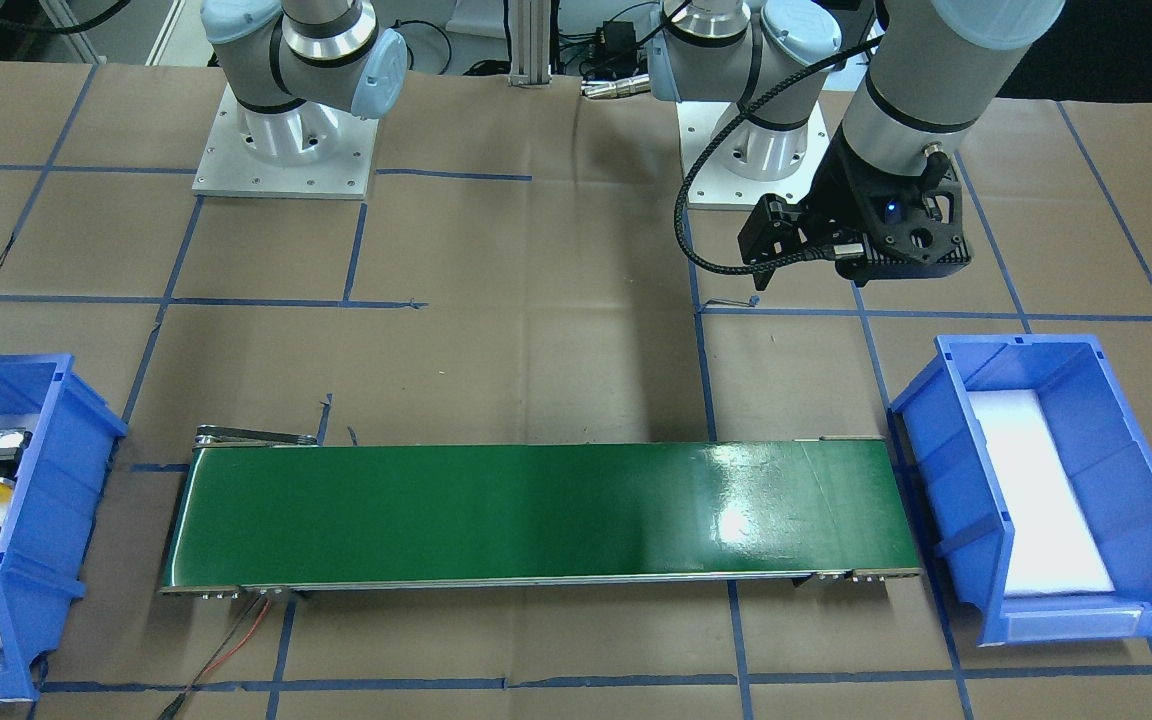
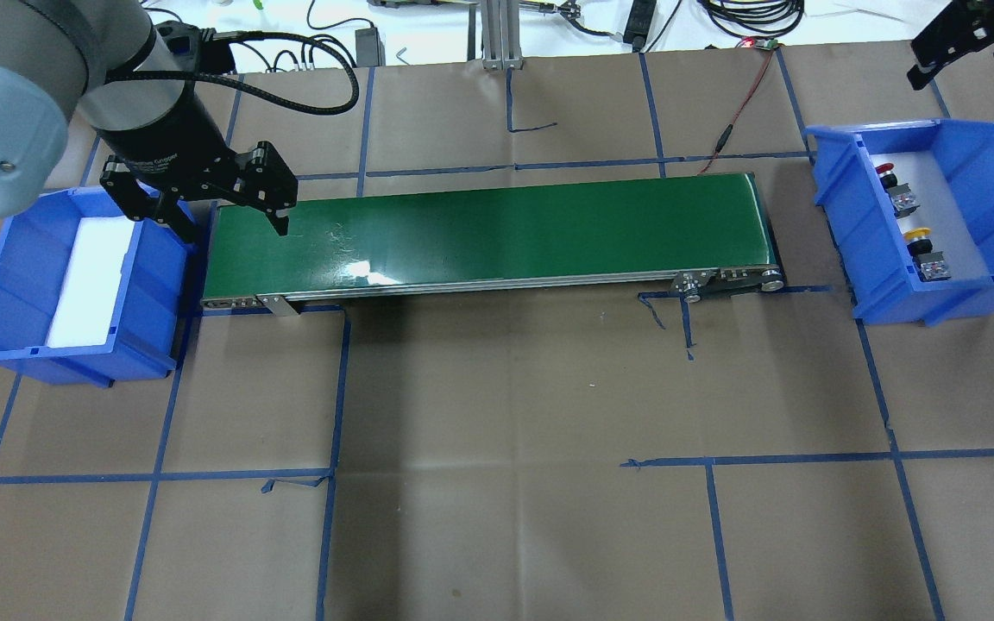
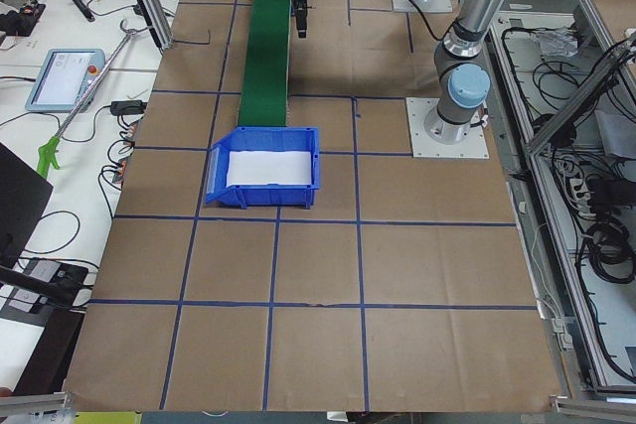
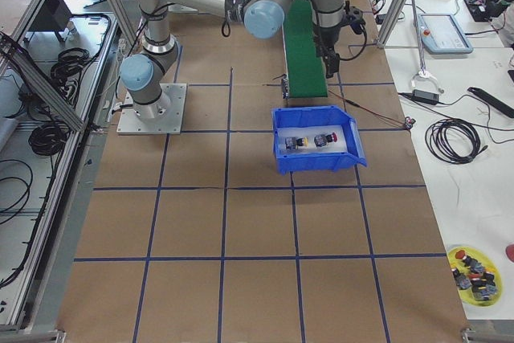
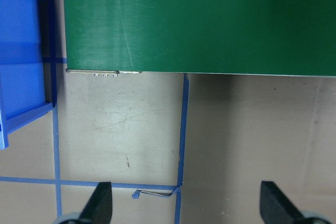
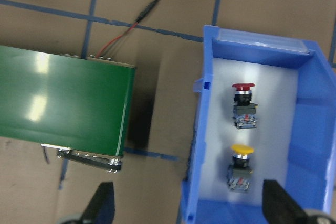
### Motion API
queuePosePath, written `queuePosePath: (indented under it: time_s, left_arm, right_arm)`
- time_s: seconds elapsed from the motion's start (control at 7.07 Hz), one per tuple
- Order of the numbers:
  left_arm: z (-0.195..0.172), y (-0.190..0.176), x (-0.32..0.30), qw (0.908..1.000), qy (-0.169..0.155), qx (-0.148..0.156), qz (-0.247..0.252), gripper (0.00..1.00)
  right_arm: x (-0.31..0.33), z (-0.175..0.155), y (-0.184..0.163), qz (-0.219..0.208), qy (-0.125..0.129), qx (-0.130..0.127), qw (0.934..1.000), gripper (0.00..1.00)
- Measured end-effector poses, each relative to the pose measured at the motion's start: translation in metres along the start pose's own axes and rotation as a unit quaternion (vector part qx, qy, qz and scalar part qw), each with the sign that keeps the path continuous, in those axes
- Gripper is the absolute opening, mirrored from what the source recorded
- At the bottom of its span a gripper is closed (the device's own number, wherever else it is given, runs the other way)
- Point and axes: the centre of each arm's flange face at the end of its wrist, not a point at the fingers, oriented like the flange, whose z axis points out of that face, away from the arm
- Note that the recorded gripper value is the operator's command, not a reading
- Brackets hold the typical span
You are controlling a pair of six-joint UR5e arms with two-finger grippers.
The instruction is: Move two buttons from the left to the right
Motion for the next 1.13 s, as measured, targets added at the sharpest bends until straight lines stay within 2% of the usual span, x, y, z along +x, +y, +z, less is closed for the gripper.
queuePosePath:
  time_s: [0.14, 0.28, 0.57, 0.71, 1.13]
  left_arm:
    - [0.000, 0.000, 0.000, 1.0000, 0.000, 0.000, 0.000, 1.00]
    - [0.000, 0.000, 0.000, 1.0000, 0.000, 0.000, 0.000, 1.00]
    - [0.000, 0.000, 0.000, 1.0000, 0.000, 0.000, 0.000, 1.00]
    - [0.000, 0.000, 0.000, 1.0000, 0.000, 0.000, 0.000, 1.00]
    - [0.000, 0.000, 0.000, 1.0000, 0.001, 0.000, 0.000, 1.00]
  right_arm:
    - [-0.060, -0.014, 0.014, 0.053, -0.009, -0.018, 0.9984, 1.00]
    - [-0.117, -0.027, 0.039, 0.071, -0.013, -0.024, 0.9971, 1.00]
    - [-0.178, -0.024, 0.107, 0.058, -0.019, -0.042, 0.9972, 1.00]
    - [-0.185, -0.023, 0.125, 0.055, -0.019, -0.044, 0.9973, 1.00]
    - [-0.191, -0.020, 0.129, 0.050, -0.017, -0.041, 0.9978, 1.00]
